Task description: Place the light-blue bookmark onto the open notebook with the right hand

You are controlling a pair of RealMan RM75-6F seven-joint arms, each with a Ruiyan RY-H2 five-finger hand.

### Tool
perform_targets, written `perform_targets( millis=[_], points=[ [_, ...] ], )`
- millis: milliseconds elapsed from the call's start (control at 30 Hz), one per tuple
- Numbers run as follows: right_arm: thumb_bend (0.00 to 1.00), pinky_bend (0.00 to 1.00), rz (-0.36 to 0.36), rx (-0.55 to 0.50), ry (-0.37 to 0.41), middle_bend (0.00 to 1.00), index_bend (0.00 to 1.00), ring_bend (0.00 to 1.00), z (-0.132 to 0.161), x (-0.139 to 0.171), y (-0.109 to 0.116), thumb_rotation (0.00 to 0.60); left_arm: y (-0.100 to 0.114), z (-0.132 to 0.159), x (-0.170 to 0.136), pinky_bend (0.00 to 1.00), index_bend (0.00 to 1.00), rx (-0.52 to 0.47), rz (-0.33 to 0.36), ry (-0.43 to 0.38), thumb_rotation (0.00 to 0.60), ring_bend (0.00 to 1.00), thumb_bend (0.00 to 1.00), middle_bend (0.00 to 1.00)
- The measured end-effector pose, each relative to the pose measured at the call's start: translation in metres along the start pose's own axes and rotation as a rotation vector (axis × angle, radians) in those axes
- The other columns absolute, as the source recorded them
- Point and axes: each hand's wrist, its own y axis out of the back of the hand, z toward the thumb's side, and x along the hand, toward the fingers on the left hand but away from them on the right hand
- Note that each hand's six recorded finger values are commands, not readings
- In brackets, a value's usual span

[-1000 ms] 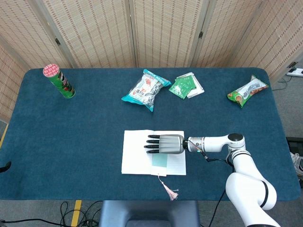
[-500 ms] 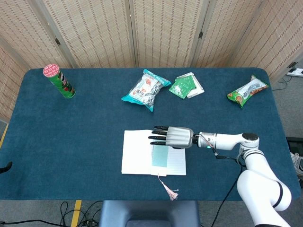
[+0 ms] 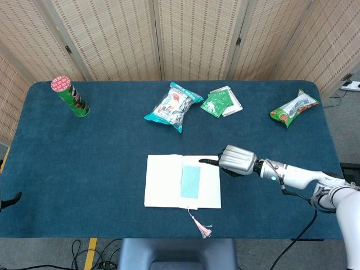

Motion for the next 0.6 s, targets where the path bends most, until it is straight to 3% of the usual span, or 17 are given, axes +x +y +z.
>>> perform_targets(
  millis=[133, 333, 433, 600],
  points=[
    [1.0, 1.0, 0.149, -0.075, -0.077, 1.0, 0.01, 1.0, 0.015, 0.004, -0.007, 0.6, 0.002, -0.002, 0.0, 0.25, 0.09, -0.013, -0.001, -0.003, 0.6, 0.0, 0.22, 0.0],
    [1.0, 1.0, 0.372, -0.089, -0.194, 1.0, 0.0, 1.0, 0.012, 0.006, -0.013, 0.6, 0.005, -0.007, -0.001, 0.25, 0.09, -0.028, 0.004, 0.003, 0.6, 0.0, 0.22, 0.0],
    [1.0, 1.0, 0.445, -0.104, -0.235, 1.0, 0.0, 1.0, 0.013, 0.002, -0.011, 0.6, 0.007, -0.009, -0.002, 0.25, 0.09, -0.038, 0.006, 0.003, 0.6, 0.0, 0.22, 0.0],
    [1.0, 1.0, 0.478, -0.143, -0.274, 1.0, 0.0, 1.0, 0.014, -0.01, -0.004, 0.6, 0.008, -0.011, -0.002, 0.25, 0.09, -0.046, 0.004, -0.003, 0.6, 0.0, 0.22, 0.0]
  ],
)
